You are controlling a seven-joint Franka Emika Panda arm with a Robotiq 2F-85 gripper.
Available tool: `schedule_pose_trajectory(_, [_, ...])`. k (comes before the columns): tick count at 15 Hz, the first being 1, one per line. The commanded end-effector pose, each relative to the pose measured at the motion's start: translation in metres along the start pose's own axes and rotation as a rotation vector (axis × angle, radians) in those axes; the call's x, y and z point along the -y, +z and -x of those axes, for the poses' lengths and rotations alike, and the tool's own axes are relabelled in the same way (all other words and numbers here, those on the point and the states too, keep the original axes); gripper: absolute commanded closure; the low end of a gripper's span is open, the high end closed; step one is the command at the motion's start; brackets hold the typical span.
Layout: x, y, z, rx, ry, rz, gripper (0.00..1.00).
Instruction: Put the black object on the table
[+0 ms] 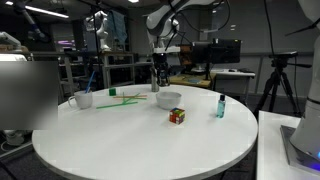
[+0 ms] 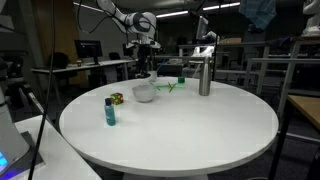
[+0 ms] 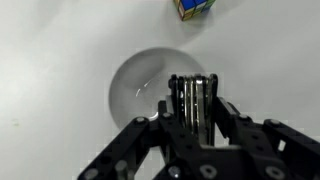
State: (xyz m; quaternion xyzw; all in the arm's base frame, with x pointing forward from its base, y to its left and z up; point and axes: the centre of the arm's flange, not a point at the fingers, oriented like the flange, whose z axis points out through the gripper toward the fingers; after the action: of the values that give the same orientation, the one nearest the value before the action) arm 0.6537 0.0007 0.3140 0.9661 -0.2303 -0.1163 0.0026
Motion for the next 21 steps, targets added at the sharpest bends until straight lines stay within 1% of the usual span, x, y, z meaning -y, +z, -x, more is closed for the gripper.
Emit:
schedule_pose_trajectory(1, [0.032, -0.015, -0.006, 0.018, -0.029, 0.023, 0.8])
schedule_pose_trajectory(6, [0.079, -0.01, -0.015, 0.033, -0.108, 0.051, 0.8])
schedule_pose_trajectory(9, [0.106, 0.002, -0.023, 0.046, -0.161, 0.081, 0.8])
schedule_pose_trajectory(11, [0.12, 0.012, -0.027, 0.034, -0.208, 0.102, 0.8])
schedule_pose_trajectory(16, [0.14, 0.036, -0.038, -0.004, -0.293, 0.144, 0.8])
schedule_pose_trajectory(21, [0.146, 0.049, -0.045, -0.019, -0.344, 0.151, 0.8])
